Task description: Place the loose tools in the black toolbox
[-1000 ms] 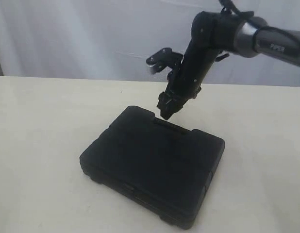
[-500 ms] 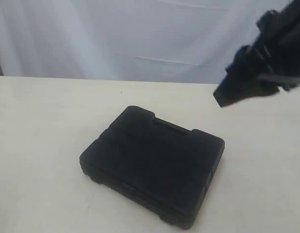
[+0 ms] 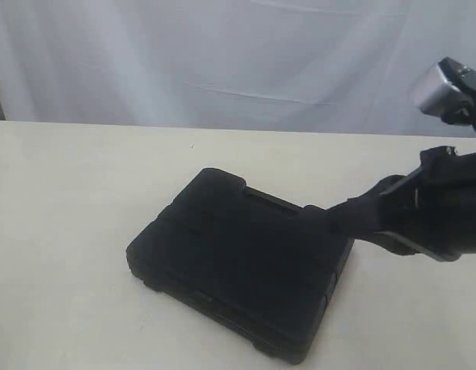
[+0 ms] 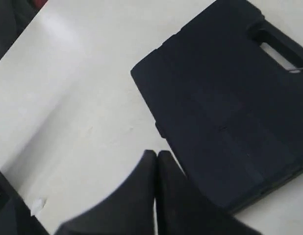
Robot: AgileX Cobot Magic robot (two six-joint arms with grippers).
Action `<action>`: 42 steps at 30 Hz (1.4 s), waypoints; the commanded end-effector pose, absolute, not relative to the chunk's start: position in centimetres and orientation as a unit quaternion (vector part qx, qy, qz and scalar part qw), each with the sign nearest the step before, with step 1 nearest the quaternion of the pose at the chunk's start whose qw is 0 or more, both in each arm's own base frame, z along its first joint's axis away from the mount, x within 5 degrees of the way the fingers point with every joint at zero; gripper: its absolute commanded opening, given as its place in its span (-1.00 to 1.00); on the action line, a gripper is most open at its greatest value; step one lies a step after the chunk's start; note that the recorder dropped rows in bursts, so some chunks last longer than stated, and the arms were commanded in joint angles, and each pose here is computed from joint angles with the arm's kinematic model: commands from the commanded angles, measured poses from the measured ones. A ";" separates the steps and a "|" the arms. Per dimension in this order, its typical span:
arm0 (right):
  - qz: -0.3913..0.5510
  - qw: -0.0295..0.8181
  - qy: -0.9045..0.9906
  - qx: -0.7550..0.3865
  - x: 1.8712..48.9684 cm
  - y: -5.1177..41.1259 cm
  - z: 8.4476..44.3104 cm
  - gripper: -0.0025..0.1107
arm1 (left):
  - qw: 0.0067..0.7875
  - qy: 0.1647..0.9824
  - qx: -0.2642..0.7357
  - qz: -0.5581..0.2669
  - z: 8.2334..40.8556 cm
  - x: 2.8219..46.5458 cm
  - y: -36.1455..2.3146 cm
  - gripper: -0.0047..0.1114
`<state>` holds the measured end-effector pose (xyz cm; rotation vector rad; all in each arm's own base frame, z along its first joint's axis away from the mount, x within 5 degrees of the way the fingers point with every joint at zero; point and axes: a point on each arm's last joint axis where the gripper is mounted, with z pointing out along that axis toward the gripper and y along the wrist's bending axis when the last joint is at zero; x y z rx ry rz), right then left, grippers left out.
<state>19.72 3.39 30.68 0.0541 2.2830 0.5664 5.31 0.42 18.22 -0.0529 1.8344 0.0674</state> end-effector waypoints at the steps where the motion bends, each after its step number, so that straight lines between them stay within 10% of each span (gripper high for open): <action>1: 0.176 0.444 0.878 0.000 20.2 3.3 31.3 -0.96 | 0.611 0.791 -0.024 0.023 18.2 5.3 0.4 -0.92; 16: 0.036 0.663 0.738 -0.118 17.3 3.7 34.3 -0.96 | 0.611 0.791 -0.024 0.023 18.2 5.3 0.4 -0.92; 42: -0.058 0.663 0.742 0.083 7.3 -1.5 20.0 -0.96 | 0.611 0.791 -0.024 0.023 18.2 5.3 0.4 -0.92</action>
